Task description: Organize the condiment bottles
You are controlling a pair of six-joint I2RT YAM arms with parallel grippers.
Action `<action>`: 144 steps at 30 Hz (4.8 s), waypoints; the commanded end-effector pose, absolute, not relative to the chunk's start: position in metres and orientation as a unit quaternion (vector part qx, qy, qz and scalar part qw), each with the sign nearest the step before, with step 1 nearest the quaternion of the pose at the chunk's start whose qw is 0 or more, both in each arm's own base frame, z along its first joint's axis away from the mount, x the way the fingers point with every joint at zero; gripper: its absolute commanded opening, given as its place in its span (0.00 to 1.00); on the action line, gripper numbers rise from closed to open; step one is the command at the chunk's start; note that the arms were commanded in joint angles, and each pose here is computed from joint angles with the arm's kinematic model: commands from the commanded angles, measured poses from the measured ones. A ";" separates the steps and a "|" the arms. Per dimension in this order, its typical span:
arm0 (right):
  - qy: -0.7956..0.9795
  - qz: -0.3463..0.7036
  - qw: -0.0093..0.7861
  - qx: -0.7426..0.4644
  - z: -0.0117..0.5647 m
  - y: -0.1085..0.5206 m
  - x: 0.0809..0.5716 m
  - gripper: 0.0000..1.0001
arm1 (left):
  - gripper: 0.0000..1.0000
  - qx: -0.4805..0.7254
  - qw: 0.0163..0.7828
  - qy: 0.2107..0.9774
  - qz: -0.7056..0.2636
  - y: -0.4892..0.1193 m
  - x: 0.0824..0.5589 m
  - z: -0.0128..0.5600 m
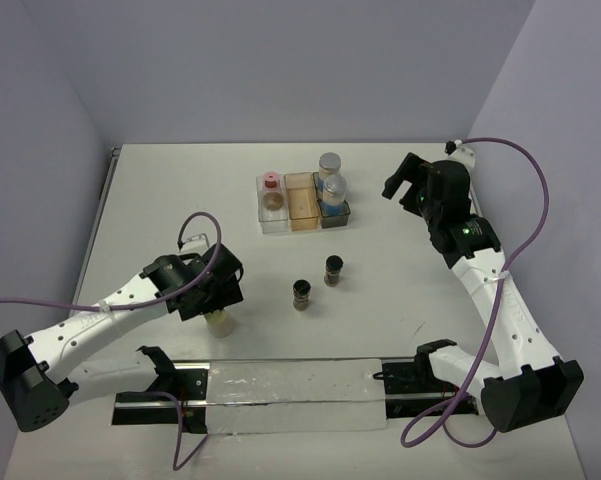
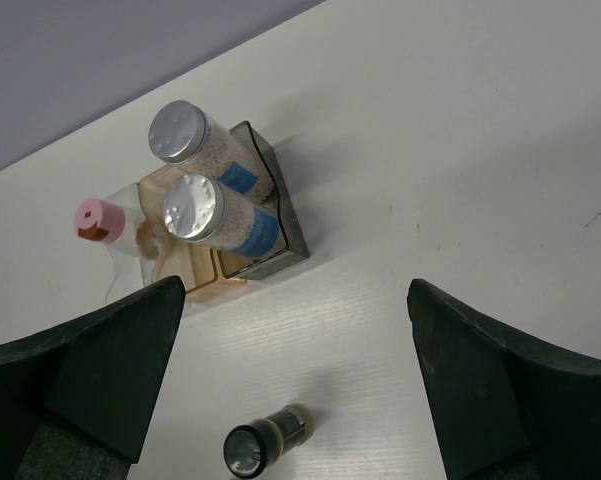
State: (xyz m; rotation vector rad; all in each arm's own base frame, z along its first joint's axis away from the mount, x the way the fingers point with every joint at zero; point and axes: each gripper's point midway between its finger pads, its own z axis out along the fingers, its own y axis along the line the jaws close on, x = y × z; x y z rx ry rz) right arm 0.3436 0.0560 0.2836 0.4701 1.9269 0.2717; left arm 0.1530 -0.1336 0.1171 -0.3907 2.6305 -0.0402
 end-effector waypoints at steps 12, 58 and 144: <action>0.799 0.122 0.556 0.196 0.304 0.064 0.347 1.00 | 0.77 -0.168 0.219 0.961 -0.018 -0.134 0.141 0.097; 0.795 0.090 0.564 0.203 0.303 0.055 0.340 1.00 | 0.10 -0.031 0.377 0.926 0.008 -0.236 0.342 0.233; 0.934 0.065 0.349 -0.041 0.116 0.211 0.277 0.61 | 0.94 -0.146 0.458 0.877 0.026 -0.118 0.364 0.281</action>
